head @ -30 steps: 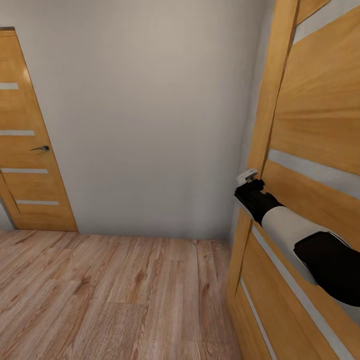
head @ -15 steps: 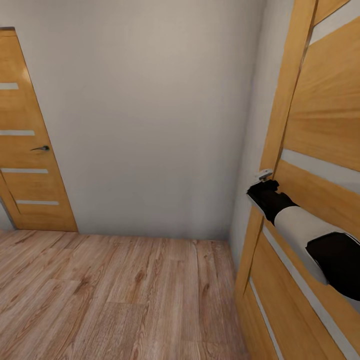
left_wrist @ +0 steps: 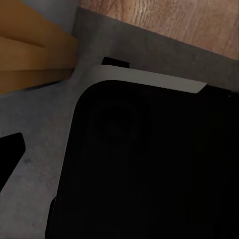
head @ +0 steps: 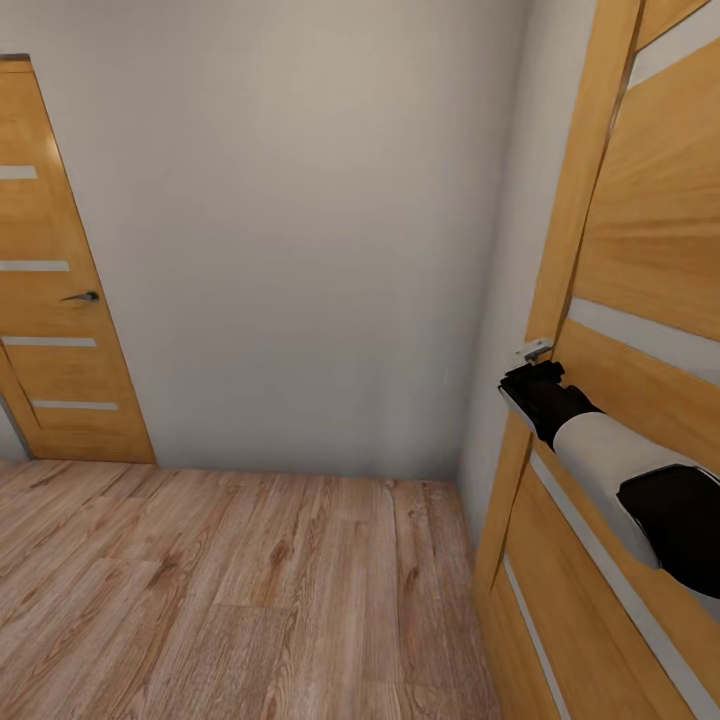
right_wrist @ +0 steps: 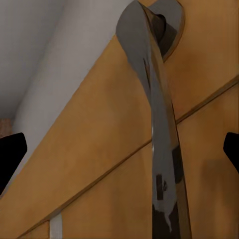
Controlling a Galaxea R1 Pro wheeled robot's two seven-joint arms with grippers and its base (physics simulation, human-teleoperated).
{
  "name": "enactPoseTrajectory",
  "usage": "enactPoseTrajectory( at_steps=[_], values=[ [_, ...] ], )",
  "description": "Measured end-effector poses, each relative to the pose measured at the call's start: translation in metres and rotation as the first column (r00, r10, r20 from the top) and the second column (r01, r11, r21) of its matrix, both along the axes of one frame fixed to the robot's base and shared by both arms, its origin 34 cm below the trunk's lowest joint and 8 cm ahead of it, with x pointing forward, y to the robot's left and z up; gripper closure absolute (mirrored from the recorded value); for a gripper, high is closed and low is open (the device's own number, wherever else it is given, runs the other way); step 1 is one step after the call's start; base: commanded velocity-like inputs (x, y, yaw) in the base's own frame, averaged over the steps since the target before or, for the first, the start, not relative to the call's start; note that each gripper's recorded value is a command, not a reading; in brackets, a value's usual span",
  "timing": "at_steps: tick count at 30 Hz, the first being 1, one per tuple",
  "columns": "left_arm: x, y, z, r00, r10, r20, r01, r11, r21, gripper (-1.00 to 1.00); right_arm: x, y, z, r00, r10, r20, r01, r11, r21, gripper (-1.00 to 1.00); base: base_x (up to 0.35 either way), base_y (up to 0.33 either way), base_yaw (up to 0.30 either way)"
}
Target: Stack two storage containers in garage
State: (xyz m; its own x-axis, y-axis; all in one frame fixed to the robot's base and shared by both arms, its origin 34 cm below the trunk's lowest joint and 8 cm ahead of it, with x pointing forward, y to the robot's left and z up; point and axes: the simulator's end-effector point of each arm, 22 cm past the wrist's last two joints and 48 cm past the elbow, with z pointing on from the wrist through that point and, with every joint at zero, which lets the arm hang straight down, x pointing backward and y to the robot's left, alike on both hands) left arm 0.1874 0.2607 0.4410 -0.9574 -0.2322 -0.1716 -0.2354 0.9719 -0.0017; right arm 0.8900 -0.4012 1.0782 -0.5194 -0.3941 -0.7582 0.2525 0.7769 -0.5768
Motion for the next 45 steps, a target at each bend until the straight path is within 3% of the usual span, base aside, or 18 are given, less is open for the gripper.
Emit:
enactPoseTrajectory(
  at_steps=[17, 19, 21, 25, 30, 34, 37, 39, 41, 44, 45],
  values=[
    [0.0, 0.0, 0.0, 1.0, 0.0, 0.001, 0.0, 1.0, 0.0, -1.0, -0.002, 0.0, -0.002, 1.0, -0.007, -0.014, 0.007, 1.0, -0.008, -1.0, 0.0, 0.0, 0.0],
    [0.0, 0.0, 0.0, 1.0, 0.0, 0.0, 0.0, 1.0, 0.0, -1.0, 0.003, 0.025, -0.003, 1.0, 0.025, -0.015, -0.025, 1.0, 0.002, -1.0, 0.0, 0.0, 0.0],
    [0.0, 0.001, 0.0, 1.0, 0.0, 0.0, 0.0, 1.0, 0.002, -1.0, 0.01, 0.079, -0.005, 0.995, 0.095, -0.011, -0.094, 0.995, 0.027, -1.0, 0.0, 0.0, 0.0],
    [0.0, 0.001, 0.0, 1.0, 0.0, -0.001, 0.0, 1.0, 0.001, -1.0, 0.013, 0.142, -0.005, 0.984, 0.176, -0.003, -0.176, 0.983, 0.049, -1.0, 0.0, 0.0, 0.0],
    [0.0, 0.0, 0.0, 1.0, 0.0, -0.001, 0.0, 1.0, 0.0, -1.0, 0.013, 0.179, -0.005, 0.975, 0.222, 0.0, -0.222, 0.973, 0.062, -1.0, 0.0, 0.0, 0.0],
    [0.0, 0.0, 0.0, 1.0, 0.0, -0.001, 0.0, 1.0, 0.0, -1.0, 0.012, 0.192, -0.005, 0.971, 0.237, 0.001, -0.237, 0.969, 0.07, -1.0, 0.0, 0.0, 0.0],
    [0.0, 0.0, 0.0, 1.0, 0.0, -0.001, 0.0, 1.0, -0.001, -1.0, 0.011, 0.198, -0.013, 0.969, 0.246, -0.005, -0.244, 0.962, 0.123, -1.0, 0.0, 0.0, 0.0],
    [0.0, 0.0, 0.0, 1.0, 0.0, -0.001, 0.0, 1.0, -0.001, -1.0, 0.01, 0.207, -0.023, 0.963, 0.269, -0.018, -0.261, 0.948, 0.183, -1.0, 0.0, 0.0, 0.0],
    [0.0, 0.0, 0.0, 1.0, 0.0, -0.001, 0.0, 1.0, -0.001, -1.0, 0.007, 0.223, -0.037, 0.948, 0.316, -0.034, -0.296, 0.917, 0.269, -1.0, 0.0, 0.0, 0.0],
    [0.0, 0.001, 0.0, 1.0, 0.0, -0.001, 0.0, 1.0, 0.001, -1.0, 0.002, 0.243, -0.057, 0.923, 0.38, -0.051, -0.339, 0.871, 0.356, -1.0, 0.0, 0.0, 0.0],
    [0.0, 0.001, 0.0, 1.0, 0.0, -0.001, 0.0, 1.0, 0.001, -1.0, 0.0, 0.246, -0.063, 0.919, 0.39, -0.057, -0.344, 0.864, 0.368, -1.0, 0.0, 0.0, 0.0]
  ],
)
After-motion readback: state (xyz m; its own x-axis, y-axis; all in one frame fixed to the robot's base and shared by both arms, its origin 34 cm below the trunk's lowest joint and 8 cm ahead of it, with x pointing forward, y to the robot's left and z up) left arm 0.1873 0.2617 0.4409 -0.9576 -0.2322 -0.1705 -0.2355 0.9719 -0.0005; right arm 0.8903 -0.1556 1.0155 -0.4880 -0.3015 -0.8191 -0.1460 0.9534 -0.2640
